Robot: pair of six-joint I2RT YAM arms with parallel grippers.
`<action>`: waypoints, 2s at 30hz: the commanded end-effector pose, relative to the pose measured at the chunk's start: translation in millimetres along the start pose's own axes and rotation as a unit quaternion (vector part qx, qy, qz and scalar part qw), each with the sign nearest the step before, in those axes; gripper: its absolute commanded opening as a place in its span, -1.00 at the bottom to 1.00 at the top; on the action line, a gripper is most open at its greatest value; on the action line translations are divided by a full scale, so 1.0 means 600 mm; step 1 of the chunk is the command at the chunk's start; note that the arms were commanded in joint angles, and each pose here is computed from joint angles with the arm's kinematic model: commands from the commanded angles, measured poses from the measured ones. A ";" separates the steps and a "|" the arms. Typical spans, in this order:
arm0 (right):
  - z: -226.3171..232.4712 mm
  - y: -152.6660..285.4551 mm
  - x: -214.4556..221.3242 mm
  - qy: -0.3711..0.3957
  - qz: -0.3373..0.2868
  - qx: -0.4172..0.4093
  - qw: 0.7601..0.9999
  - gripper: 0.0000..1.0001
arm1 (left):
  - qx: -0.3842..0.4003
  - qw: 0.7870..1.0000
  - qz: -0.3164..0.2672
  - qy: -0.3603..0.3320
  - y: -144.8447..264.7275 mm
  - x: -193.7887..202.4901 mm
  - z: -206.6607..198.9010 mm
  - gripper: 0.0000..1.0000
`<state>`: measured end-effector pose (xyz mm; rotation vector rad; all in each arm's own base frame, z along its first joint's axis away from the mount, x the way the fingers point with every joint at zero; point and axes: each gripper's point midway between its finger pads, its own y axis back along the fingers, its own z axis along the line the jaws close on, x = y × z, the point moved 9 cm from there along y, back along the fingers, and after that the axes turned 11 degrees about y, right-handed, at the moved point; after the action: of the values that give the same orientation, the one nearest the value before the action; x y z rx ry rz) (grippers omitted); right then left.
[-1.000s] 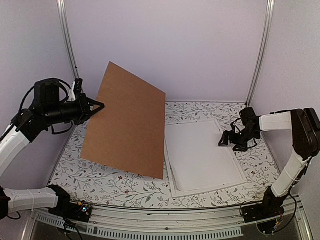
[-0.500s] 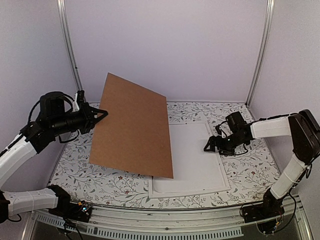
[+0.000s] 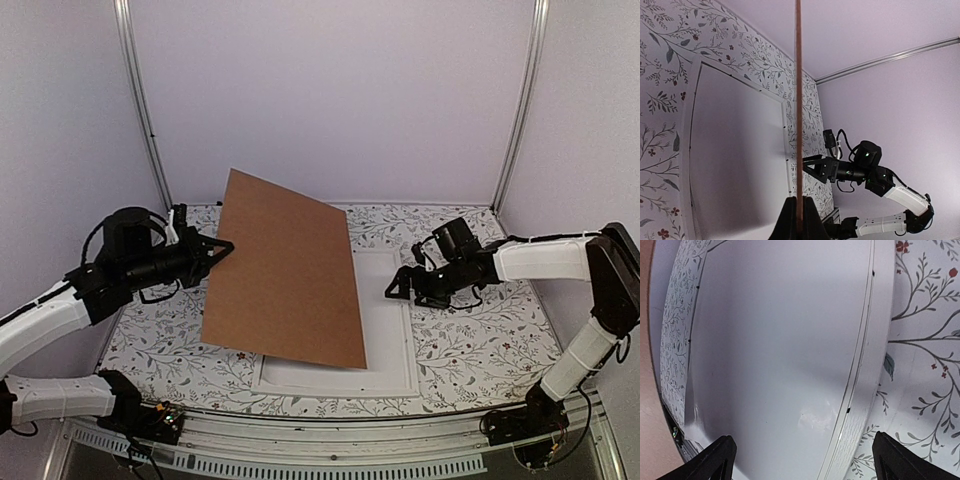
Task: Put the photo into the frame
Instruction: Move the frame body to the center of the board, then place the backboard with the photo.
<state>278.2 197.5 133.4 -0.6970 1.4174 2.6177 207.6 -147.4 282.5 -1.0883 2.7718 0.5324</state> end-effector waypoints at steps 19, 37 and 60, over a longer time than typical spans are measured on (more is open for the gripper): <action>-0.079 0.083 -0.045 -0.007 -0.054 0.065 0.996 0.97 | 0.084 0.995 0.049 0.036 -0.132 0.053 -0.014 -1.00; -0.088 0.084 -0.031 0.000 -0.058 0.063 0.996 0.97 | 0.066 0.996 0.050 0.041 -0.168 0.076 0.025 -1.00; -0.093 0.074 -0.018 -0.002 -0.051 0.059 0.997 0.97 | 0.048 0.995 0.074 0.040 -0.199 0.085 0.045 -1.00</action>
<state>295.9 129.4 147.2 -0.7087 1.4958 2.4359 247.6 -240.1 187.7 -0.9596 2.9468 0.5621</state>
